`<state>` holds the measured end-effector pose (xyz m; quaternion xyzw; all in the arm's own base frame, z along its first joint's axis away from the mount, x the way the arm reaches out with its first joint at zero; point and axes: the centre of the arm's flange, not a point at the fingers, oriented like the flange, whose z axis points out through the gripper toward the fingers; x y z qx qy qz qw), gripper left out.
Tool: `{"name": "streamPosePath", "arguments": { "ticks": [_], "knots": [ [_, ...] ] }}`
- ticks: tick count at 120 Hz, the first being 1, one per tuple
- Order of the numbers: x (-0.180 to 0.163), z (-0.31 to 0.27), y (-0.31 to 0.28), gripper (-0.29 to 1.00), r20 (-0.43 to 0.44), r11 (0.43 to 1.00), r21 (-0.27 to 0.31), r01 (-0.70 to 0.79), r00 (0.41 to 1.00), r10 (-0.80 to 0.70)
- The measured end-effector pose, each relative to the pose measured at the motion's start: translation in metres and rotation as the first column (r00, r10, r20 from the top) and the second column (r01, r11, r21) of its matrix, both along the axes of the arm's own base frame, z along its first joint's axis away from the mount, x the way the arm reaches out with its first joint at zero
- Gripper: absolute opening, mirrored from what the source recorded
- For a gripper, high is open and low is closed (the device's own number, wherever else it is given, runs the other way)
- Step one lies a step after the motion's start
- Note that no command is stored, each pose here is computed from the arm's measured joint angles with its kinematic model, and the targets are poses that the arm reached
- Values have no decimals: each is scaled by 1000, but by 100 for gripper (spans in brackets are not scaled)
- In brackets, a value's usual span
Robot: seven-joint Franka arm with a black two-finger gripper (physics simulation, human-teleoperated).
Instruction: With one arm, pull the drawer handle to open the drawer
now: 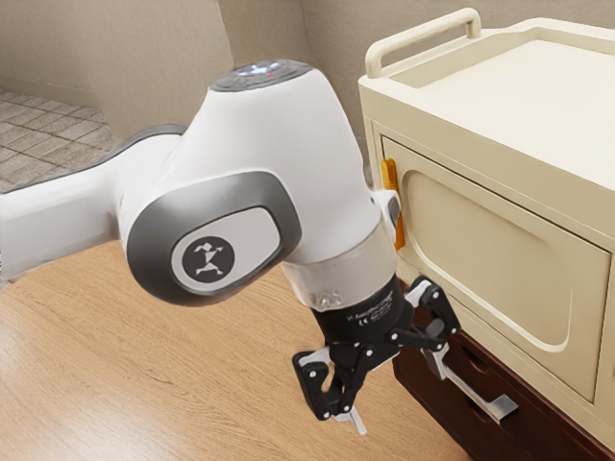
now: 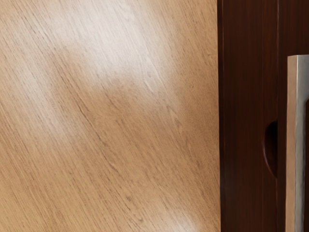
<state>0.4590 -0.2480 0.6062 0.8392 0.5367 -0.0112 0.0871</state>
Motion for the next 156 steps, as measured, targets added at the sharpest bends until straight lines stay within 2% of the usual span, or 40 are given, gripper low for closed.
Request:
{"name": "streamPosePath", "arguments": {
  "ticks": [48,82,109,143,156],
  "knots": [
    [8,-21,-3,70,10,1000,6,20,1000,-20],
    [20,-34,0,70,26,998,37,53,998,-54],
    [30,-36,-1,54,40,996,51,77,996,-79],
    [39,-28,-3,47,73,991,73,108,991,-114],
    [39,-26,-12,47,55,998,62,6,998,-9]
  ]
}}
